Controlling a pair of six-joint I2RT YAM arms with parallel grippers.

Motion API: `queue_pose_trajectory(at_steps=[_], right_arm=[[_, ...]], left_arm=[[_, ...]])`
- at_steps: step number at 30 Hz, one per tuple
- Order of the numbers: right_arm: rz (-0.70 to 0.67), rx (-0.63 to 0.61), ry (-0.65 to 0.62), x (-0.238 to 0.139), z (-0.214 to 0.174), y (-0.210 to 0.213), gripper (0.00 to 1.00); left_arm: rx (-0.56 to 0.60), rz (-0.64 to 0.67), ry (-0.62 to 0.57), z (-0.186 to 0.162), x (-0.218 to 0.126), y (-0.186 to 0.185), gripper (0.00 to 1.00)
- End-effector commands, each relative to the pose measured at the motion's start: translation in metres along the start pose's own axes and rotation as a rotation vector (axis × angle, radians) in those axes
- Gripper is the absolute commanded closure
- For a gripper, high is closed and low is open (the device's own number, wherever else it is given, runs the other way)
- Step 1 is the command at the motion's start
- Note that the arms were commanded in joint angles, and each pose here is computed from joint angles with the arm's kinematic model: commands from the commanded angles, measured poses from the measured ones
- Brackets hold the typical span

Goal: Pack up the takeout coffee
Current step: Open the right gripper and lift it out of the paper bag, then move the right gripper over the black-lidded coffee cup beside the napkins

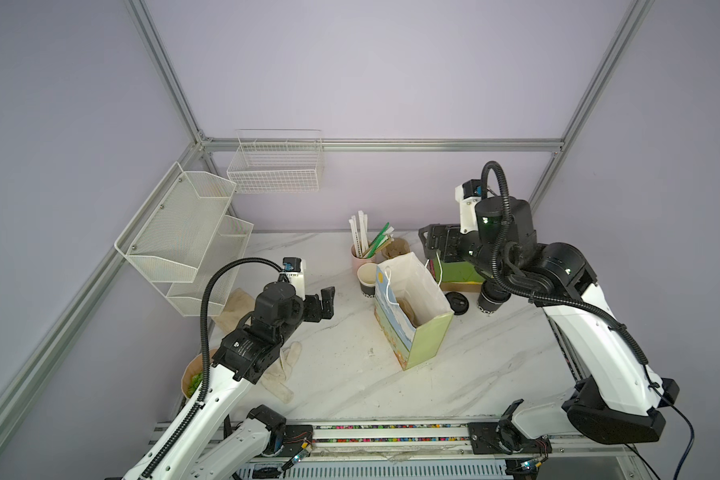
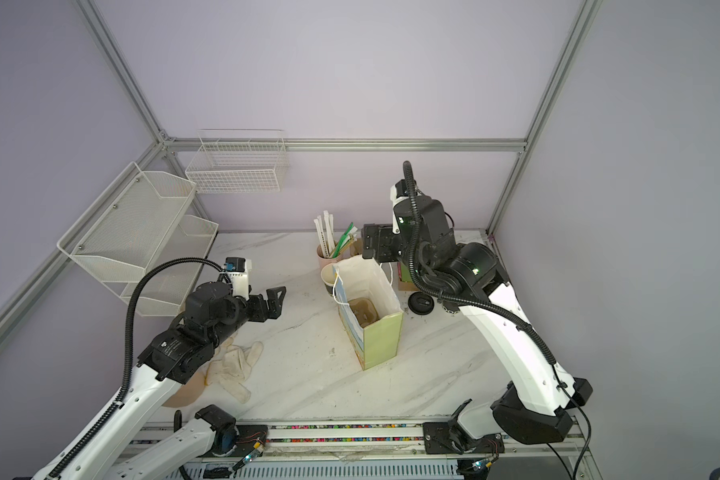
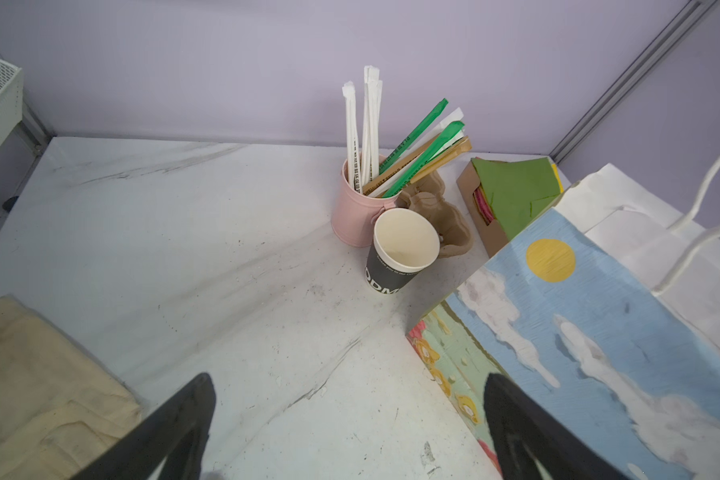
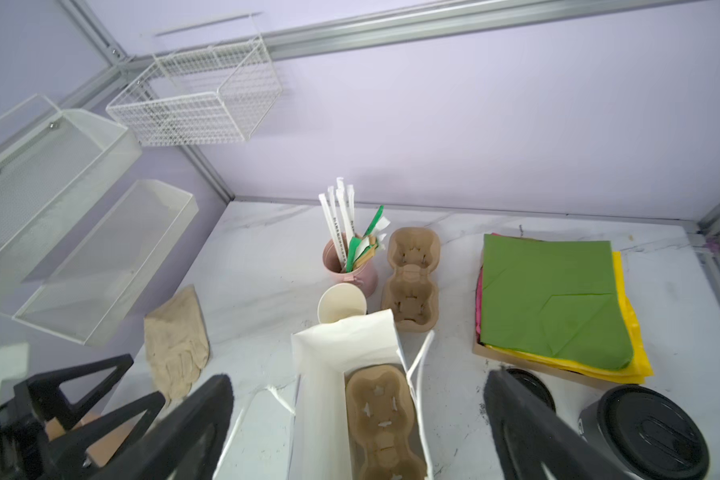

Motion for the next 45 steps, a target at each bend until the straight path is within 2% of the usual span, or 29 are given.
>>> queue_pose_trajectory(at_steps=[1, 2, 4, 7, 9, 12, 15, 19, 21, 27, 35, 39, 45], right_arm=[[-0.13, 0.099, -0.119, -0.009, 0.014, -0.023, 0.03], [-0.178, 0.125, -0.141, -0.008, 0.014, -0.03, 0.03], [-0.222, 0.199, -0.216, -0.028, 0.02, -0.047, 0.03], [-0.228, 0.252, -0.238, -0.038, 0.023, -0.058, 0.03], [-0.209, 0.259, -0.186, -0.033, 0.022, -0.059, 0.03], [-0.243, 0.252, -0.03, -0.013, 0.004, -0.07, 0.03], [-0.325, 0.224, 0.066, 0.006, -0.014, -0.082, 0.03], [-0.415, 0.232, 0.099, 0.016, -0.029, -0.106, 0.03], [-0.44, 0.262, 0.083, 0.008, -0.032, -0.117, 0.03], [-0.561, 0.365, 0.141, 0.007, -0.055, -0.143, 0.03], [-0.614, 0.415, 0.375, 0.035, -0.071, -0.171, 0.03], [-0.663, 0.433, 0.444, 0.045, -0.077, -0.192, 0.03], [-0.742, 0.488, 0.429, 0.049, -0.069, -0.224, 0.06]], left_arm=[[-0.092, -0.054, -0.115, 0.017, -0.006, -0.005, 0.0], [-0.11, -0.056, -0.134, 0.021, -0.009, -0.004, 0.0], [-0.132, -0.059, -0.181, 0.032, -0.013, -0.004, 0.0], [-0.14, -0.077, -0.215, 0.047, -0.013, -0.007, 0.0], [-0.139, -0.095, -0.221, 0.057, -0.009, -0.011, 0.0], [-0.146, -0.114, -0.215, 0.069, -0.001, -0.016, 0.0], [-0.161, -0.13, -0.231, 0.08, 0.004, -0.019, 0.0], [-0.152, -0.133, -0.273, 0.091, 0.006, -0.02, 0.0], [-0.136, -0.12, -0.279, 0.094, 0.007, -0.019, 0.0], [-0.099, -0.088, -0.253, 0.092, 0.014, -0.017, 0.0], [-0.074, -0.069, -0.225, 0.078, 0.02, -0.015, 0.0], [-0.075, -0.047, -0.207, 0.069, 0.025, -0.012, 0.0], [-0.076, -0.041, -0.168, 0.058, 0.034, -0.012, 0.0]])
Point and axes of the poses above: each gripper's point midway between its finger pads, its own x axis out along the fingers, its own y axis along the line the jaws close on, z = x × y, the point moved 4 cm from there along -x, back along the fingers, and after that the axes turned 13 degrees about x, right-handed, at the moved point
